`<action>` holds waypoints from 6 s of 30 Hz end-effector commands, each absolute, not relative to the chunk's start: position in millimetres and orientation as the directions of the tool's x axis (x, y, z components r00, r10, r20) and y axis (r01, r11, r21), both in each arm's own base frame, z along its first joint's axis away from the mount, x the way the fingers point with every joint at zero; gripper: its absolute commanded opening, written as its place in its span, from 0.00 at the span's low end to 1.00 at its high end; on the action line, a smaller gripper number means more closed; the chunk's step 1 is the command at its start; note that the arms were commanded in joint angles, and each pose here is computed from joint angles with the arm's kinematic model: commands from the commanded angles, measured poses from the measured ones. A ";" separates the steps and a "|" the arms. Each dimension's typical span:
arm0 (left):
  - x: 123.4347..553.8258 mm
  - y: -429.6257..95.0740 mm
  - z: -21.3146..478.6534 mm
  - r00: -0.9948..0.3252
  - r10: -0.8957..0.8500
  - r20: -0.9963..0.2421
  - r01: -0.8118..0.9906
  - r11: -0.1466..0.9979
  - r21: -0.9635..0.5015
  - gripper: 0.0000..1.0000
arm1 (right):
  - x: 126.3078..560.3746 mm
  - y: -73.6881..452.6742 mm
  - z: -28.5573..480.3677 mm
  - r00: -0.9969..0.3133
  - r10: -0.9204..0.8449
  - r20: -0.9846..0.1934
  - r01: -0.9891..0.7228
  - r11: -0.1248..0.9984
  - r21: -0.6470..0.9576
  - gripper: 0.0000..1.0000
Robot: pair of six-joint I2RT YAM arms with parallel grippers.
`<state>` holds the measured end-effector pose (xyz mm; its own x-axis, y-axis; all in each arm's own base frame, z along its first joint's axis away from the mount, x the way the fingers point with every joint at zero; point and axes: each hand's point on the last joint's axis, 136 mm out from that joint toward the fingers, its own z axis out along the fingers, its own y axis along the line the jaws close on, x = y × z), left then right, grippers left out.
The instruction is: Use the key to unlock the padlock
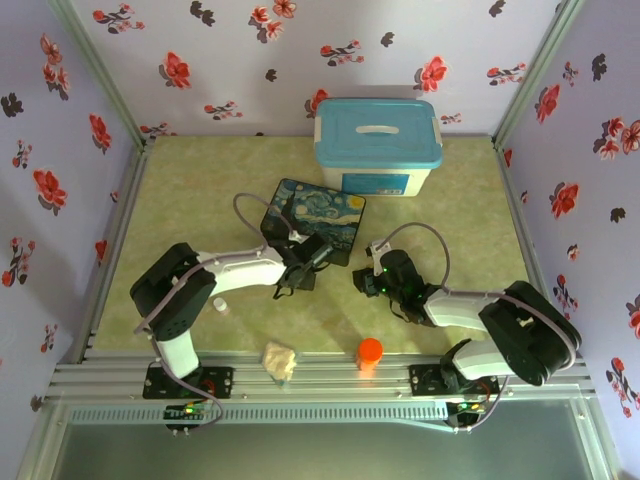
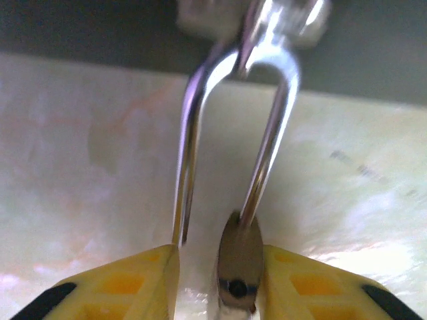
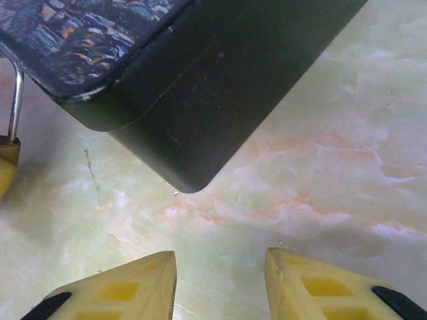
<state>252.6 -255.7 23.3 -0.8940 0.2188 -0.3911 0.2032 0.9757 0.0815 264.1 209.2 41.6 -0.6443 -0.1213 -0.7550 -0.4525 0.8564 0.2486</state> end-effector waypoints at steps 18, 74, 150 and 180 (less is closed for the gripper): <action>242.9 -285.9 49.5 -0.845 0.309 -0.437 0.312 0.948 0.067 0.48 | 266.0 205.0 45.9 -0.640 -0.083 -0.764 -0.420 0.870 0.257 0.39; 307.7 -186.1 152.6 -0.699 -0.195 -0.688 0.128 0.913 -0.388 1.00 | 258.5 358.5 12.5 -0.878 -0.092 -0.470 -0.345 0.803 0.487 0.36; 338.3 -227.8 11.6 -0.867 0.122 -0.483 0.207 0.970 -0.127 0.30 | 254.8 269.3 18.1 -0.777 0.479 -0.409 0.045 0.690 0.722 0.09; 268.1 -269.3 -25.6 -0.929 0.107 -0.355 0.221 0.929 -0.298 0.26 | 286.1 210.1 53.8 -0.513 0.638 -0.575 0.139 0.722 0.678 0.04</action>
